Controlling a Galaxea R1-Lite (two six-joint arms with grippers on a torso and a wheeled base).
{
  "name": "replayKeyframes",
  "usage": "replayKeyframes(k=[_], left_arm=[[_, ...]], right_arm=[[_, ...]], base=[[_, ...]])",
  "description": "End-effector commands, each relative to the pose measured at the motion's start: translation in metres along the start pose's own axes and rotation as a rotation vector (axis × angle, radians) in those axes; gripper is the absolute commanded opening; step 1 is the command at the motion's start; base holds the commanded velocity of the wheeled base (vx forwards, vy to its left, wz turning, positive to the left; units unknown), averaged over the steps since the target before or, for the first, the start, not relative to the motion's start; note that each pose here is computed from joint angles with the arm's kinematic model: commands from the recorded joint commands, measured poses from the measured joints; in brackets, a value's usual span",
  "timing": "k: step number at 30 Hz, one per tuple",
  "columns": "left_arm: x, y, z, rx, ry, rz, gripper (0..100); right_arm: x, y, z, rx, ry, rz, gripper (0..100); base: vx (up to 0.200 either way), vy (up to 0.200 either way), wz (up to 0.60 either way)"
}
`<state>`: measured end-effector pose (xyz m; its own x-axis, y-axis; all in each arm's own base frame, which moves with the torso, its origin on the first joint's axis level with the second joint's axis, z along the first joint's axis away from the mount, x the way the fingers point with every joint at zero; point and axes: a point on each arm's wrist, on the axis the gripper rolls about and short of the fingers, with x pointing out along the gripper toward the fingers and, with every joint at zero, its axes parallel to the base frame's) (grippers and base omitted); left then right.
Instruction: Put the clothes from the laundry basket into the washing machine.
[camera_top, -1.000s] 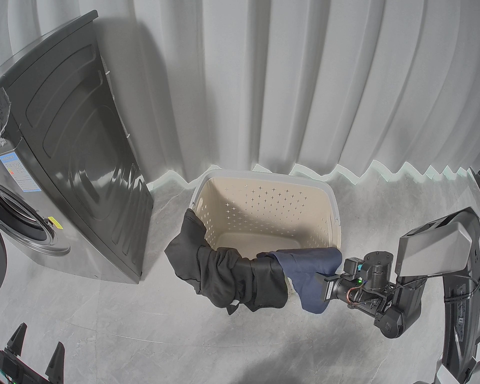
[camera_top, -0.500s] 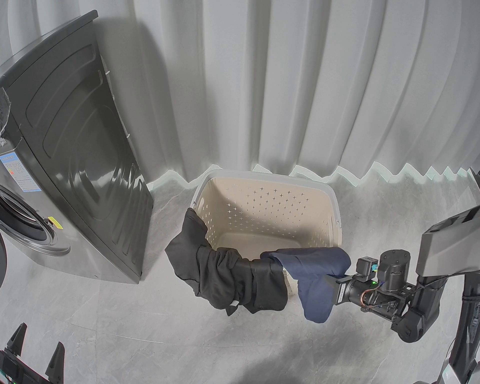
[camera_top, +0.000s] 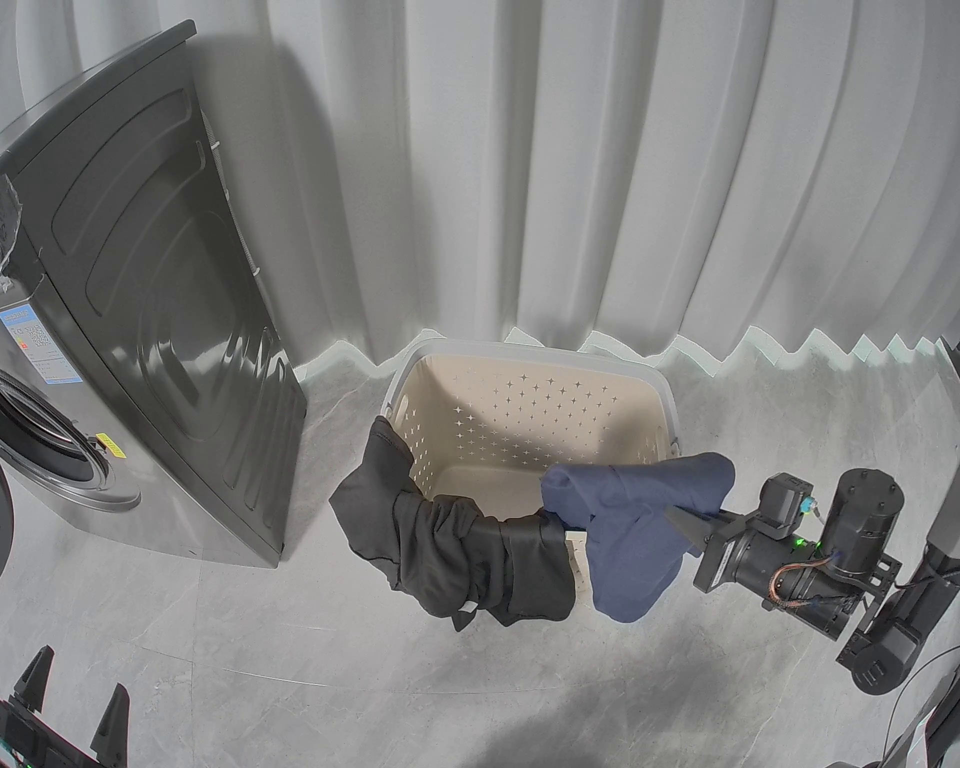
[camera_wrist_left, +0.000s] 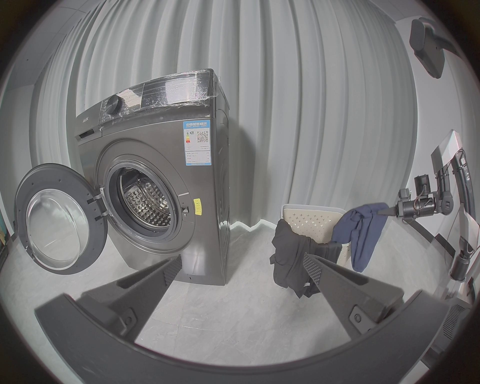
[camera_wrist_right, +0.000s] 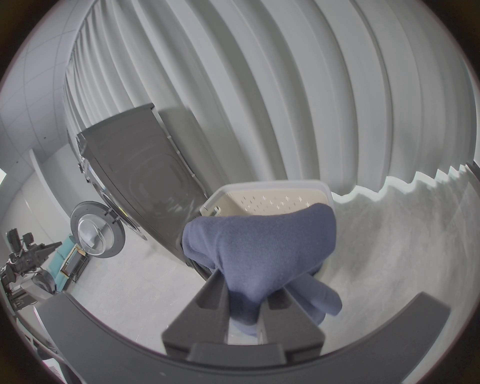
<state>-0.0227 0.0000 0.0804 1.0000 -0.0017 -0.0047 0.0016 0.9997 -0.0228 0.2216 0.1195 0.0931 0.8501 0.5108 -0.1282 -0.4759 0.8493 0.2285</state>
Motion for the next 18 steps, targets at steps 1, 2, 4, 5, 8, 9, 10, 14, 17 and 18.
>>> replayKeyframes(k=[1, 2, 4, 5, 8, 9, 10, 14, 17, 18], left_arm=[[0.0, 0.0, -0.004, 0.0, -0.002, 0.0, 100], [0.0, 0.0, -0.004, 0.0, -0.002, 0.0, 100], [0.0, 0.0, -0.004, 0.0, -0.002, 0.0, 100], [0.0, 0.0, -0.004, 0.0, -0.002, 0.0, 100], [0.0, 0.0, -0.004, 0.0, -0.002, 0.0, 100], [0.0, 0.0, -0.004, 0.0, -0.002, 0.0, 100], [0.0, 0.0, -0.004, 0.0, -0.002, 0.0, 100], [0.0, 0.0, -0.004, 0.0, -0.002, 0.002, 100], [0.0, 0.0, -0.004, -0.002, -0.002, 0.002, 100], [0.0, 0.0, -0.004, -0.003, -0.002, 0.0, 100]], right_arm=[[-0.025, 0.019, 0.036, -0.032, -0.153, 0.072, 0], [-0.028, 0.021, 0.039, -0.035, -0.163, 0.077, 0], [-0.037, 0.027, 0.049, -0.06, -0.178, 0.091, 0], [-0.042, 0.029, 0.057, -0.078, -0.193, 0.082, 0], [-0.049, 0.034, 0.072, -0.091, -0.219, 0.072, 0], [-0.058, 0.042, 0.091, -0.092, -0.244, 0.087, 0], [-0.063, 0.044, 0.099, -0.092, -0.251, 0.092, 0], [-0.084, 0.05, 0.129, -0.09, -0.278, 0.091, 0], [-0.094, 0.049, 0.134, -0.09, -0.297, 0.086, 0], [-0.096, 0.049, 0.133, -0.093, -0.296, 0.086, 0]], base=[[0.0, 0.0, 0.0], [0.0, 0.0, 0.0], [0.0, 0.0, 0.0], [0.0, 0.0, 0.0], [0.0, 0.0, 0.0], [0.0, 0.0, 0.0], [0.0, 0.0, 0.0], [0.0, 0.0, 0.0], [0.0, 0.0, 0.0], [0.0, 0.0, 0.0]])
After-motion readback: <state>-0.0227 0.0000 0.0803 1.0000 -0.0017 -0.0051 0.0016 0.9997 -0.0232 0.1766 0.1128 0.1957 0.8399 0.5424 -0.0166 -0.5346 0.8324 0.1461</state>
